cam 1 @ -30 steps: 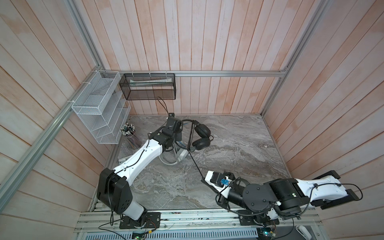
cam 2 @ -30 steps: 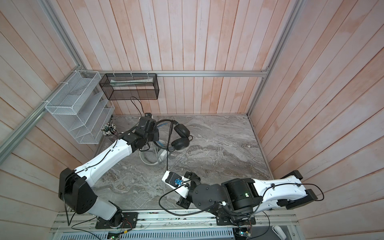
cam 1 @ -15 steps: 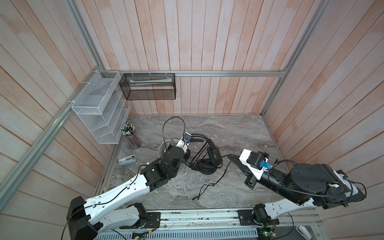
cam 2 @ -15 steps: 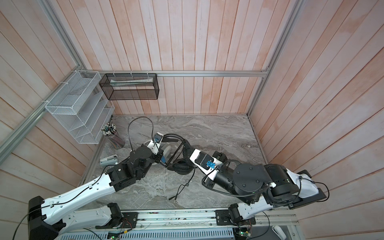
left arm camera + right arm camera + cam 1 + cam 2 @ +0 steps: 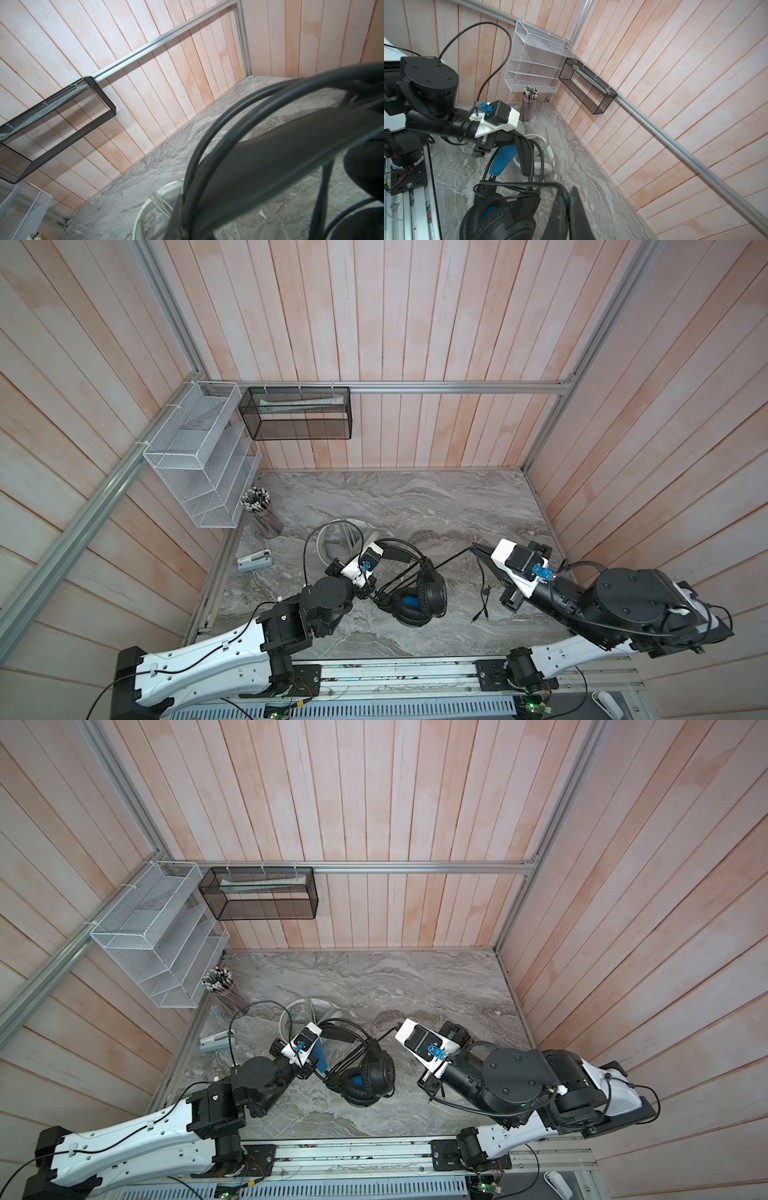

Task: Wrap the headphones

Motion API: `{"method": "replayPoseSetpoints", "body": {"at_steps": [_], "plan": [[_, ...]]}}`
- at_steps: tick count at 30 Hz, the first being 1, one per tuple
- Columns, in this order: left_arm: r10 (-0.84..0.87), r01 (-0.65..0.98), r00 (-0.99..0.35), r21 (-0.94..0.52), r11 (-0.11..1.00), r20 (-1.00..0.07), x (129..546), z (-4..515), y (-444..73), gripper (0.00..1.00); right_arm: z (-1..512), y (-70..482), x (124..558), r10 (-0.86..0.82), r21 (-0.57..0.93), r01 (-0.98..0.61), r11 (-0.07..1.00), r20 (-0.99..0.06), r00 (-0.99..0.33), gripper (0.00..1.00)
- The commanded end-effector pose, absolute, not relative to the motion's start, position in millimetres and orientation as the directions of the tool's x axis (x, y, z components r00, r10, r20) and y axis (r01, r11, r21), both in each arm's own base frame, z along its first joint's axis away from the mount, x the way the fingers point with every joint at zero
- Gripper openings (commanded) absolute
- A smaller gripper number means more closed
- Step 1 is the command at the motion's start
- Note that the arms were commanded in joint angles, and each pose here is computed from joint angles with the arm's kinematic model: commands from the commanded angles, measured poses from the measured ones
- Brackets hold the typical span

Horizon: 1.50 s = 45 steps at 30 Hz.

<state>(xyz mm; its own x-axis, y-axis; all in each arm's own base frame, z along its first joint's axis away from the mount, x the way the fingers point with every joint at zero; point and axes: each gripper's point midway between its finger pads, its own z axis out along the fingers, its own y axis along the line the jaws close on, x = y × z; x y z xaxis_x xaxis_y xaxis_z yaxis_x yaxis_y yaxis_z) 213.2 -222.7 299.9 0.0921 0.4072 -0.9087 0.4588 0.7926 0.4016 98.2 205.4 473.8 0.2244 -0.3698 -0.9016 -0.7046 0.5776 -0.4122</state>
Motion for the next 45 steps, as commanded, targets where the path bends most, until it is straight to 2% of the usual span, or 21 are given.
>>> {"method": "replayPoseSetpoints", "body": {"at_steps": [1, 7, 12, 22, 28, 34, 41, 45], "plan": [[0.440, 0.456, 0.075, 0.423, 0.783, -0.895, 209, 290, -207, 0.00, 491, 197, 109, -0.277, -0.325, -0.656, 0.681, -0.944, 0.181, 0.00], [0.377, 0.530, 0.053, 0.346, 0.774, -0.925, 198, 292, -210, 0.00, 470, 219, 117, -0.325, -0.346, -0.665, 0.662, -0.932, 0.162, 0.00], [0.376, 0.540, 0.041, 0.337, 0.771, -0.926, 196, 285, -209, 0.00, 435, 250, 157, -0.408, -0.348, -0.696, 0.628, -0.909, 0.087, 0.00], [0.293, 0.496, 0.031, 0.270, 0.826, -0.955, 197, 294, -192, 0.00, 406, 234, 233, -0.282, -0.220, -0.640, 0.736, -0.960, 0.005, 0.00], [0.257, 0.456, -0.019, 0.220, 0.863, -0.966, 208, 296, -187, 0.00, 402, 216, 246, -0.183, -0.147, -0.587, 0.796, -0.983, -0.003, 0.00], [0.202, 0.439, -0.052, 0.159, 0.884, -0.978, 217, 301, -181, 0.00, 417, 193, 241, -0.071, -0.087, -0.532, 0.842, -0.996, 0.051, 0.00], [0.186, 0.484, -0.052, 0.138, 0.864, -0.981, 213, 301, -189, 0.00, 375, 223, 253, -0.162, -0.103, -0.616, 0.781, -0.986, -0.040, 0.00], [0.160, 0.503, -0.049, 0.114, 0.857, -0.986, 209, 306, -189, 0.00, 369, 229, 262, -0.147, -0.092, -0.618, 0.781, -0.988, -0.038, 0.00]]}}
